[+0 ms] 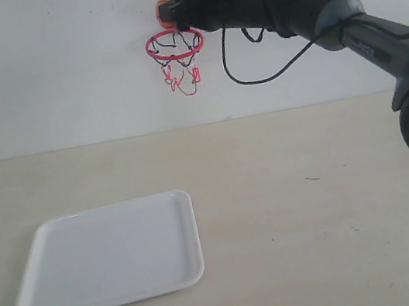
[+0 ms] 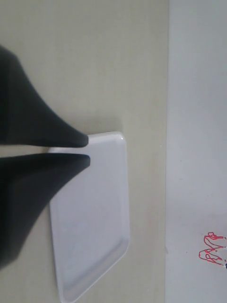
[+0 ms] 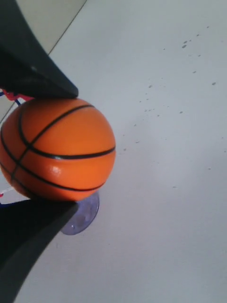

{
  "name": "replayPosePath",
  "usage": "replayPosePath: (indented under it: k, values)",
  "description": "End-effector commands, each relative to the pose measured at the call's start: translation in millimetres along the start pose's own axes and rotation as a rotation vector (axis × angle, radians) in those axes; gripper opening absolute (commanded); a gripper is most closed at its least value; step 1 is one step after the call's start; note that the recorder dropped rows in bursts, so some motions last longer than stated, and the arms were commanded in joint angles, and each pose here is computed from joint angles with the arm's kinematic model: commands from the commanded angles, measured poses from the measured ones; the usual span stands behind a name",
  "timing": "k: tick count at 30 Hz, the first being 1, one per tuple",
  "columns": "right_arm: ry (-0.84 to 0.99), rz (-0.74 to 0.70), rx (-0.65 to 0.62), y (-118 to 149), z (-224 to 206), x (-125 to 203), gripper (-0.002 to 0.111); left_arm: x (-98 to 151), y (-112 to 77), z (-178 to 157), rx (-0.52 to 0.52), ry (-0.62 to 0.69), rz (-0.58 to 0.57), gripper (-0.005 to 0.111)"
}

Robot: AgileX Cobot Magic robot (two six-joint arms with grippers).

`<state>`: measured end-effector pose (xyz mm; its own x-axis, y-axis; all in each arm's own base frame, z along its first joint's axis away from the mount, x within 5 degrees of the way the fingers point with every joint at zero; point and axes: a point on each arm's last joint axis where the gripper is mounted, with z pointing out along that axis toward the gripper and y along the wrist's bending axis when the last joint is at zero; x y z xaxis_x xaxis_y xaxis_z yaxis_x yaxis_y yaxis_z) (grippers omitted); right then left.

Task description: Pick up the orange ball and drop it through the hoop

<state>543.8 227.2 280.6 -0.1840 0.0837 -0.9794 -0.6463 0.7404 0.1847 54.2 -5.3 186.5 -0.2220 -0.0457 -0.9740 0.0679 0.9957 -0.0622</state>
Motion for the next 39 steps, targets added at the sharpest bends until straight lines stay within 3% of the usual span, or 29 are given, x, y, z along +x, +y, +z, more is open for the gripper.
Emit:
replayPosePath:
  k: [1, 3, 5, 11, 13, 18, 21, 23, 27, 28, 33, 39]
  values:
    - [-0.025, -0.014, 0.019, -3.0, -3.5, -8.7, 0.000, 0.8, -0.1, 0.1, 0.002, -0.002, -0.008, 0.004]
    - [-0.025, -0.014, 0.019, -3.0, -3.5, -8.7, 0.001, 0.8, -0.1, 0.1, 0.002, -0.002, -0.008, 0.004]
    - [-0.025, -0.014, 0.019, -3.0, -3.5, -8.7, 0.009, 0.8, -0.1, 0.1, 0.002, -0.002, -0.008, 0.004]
    - [-0.055, 0.051, 0.066, -7.5, -3.8, -11.3, 0.074, 0.8, -0.1, 0.1, 0.002, -0.002, -0.008, 0.004]
    - [-0.053, 0.087, 0.061, -7.1, -3.7, -11.0, 0.081, 0.8, -0.1, 0.1, 0.002, -0.002, -0.008, 0.004]
    - [-0.036, 0.090, 0.036, -4.8, -3.6, -9.6, 0.077, 0.8, -0.1, 0.1, 0.002, -0.002, -0.008, 0.004]
    - [-0.042, 0.086, 0.033, -3.4, -5.0, -13.5, 0.067, 0.8, -0.1, 0.1, 0.002, -0.002, -0.008, 0.004]
    - [-0.056, 0.064, 0.043, -2.8, -8.3, -21.7, 0.052, 0.8, -0.1, 0.1, 0.002, -0.002, -0.008, 0.004]
    - [-0.085, 0.017, 0.066, -6.5, -20.2, -43.0, 0.004, 0.8, -0.1, 0.1, 0.002, -0.002, -0.008, 0.004]
    - [-0.091, 0.014, 0.067, -8.9, -25.3, -50.0, 0.000, 0.8, -0.1, 0.1, 0.002, -0.002, -0.008, 0.004]
    - [-0.063, 0.058, 0.031, -27.6, -50.1, -70.6, 0.000, 0.8, -0.1, 0.1, 0.002, -0.002, -0.008, 0.004]
    - [0.099, 0.227, -0.044, -67.3, -87.9, -71.6, 0.000, 0.8, -0.1, 0.1, 0.002, -0.002, -0.008, 0.004]
